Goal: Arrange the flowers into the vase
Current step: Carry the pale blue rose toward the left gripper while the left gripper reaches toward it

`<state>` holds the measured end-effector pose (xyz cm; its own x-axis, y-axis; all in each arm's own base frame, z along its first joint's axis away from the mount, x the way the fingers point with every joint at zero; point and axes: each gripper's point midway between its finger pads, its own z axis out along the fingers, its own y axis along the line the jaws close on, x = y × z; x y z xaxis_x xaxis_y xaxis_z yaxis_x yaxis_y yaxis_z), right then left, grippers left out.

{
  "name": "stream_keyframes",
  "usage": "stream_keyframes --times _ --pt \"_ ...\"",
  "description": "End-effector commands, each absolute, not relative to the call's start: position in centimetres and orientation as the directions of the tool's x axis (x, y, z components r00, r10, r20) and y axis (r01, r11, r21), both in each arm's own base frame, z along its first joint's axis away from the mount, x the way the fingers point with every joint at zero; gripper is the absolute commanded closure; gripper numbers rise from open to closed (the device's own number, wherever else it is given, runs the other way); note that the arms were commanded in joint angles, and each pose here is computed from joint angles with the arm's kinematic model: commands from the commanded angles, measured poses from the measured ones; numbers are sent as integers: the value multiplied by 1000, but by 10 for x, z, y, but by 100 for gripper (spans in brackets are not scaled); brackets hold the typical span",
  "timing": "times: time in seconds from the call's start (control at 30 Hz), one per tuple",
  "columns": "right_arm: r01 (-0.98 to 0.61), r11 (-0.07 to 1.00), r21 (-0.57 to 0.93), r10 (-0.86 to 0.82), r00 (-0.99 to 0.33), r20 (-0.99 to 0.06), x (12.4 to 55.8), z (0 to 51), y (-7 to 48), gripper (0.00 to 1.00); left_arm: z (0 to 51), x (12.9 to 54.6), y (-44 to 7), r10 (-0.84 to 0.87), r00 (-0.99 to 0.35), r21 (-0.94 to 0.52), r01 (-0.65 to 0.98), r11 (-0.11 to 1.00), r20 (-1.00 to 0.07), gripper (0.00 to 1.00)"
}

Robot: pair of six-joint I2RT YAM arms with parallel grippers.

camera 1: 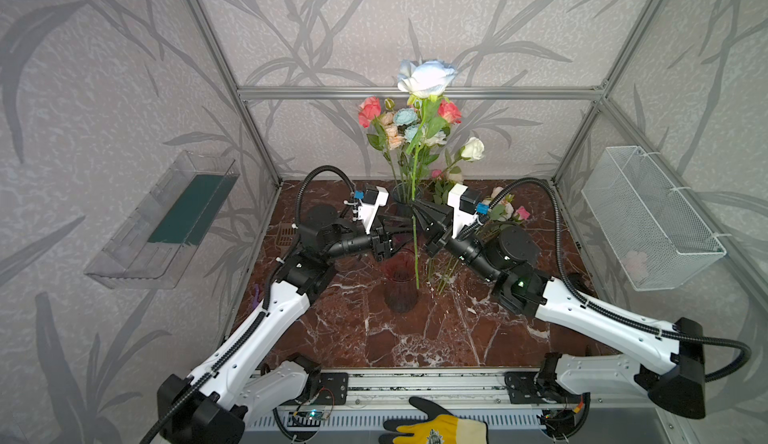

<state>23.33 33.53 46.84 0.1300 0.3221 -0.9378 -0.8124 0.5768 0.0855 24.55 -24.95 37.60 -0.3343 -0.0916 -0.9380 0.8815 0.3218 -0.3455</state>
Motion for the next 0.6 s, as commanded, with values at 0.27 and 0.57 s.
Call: stream_keyframes --times 0.27,0.57 --pt "-803 590 83 335 150 -930 234 480 324 100 406 228 -245 -113 -306 -323 926 197 -945 32" --pt "-842 523 132 382 93 -920 241 482 351 100 402 232 -249 -130 -317 -337 923 187 -939 37"
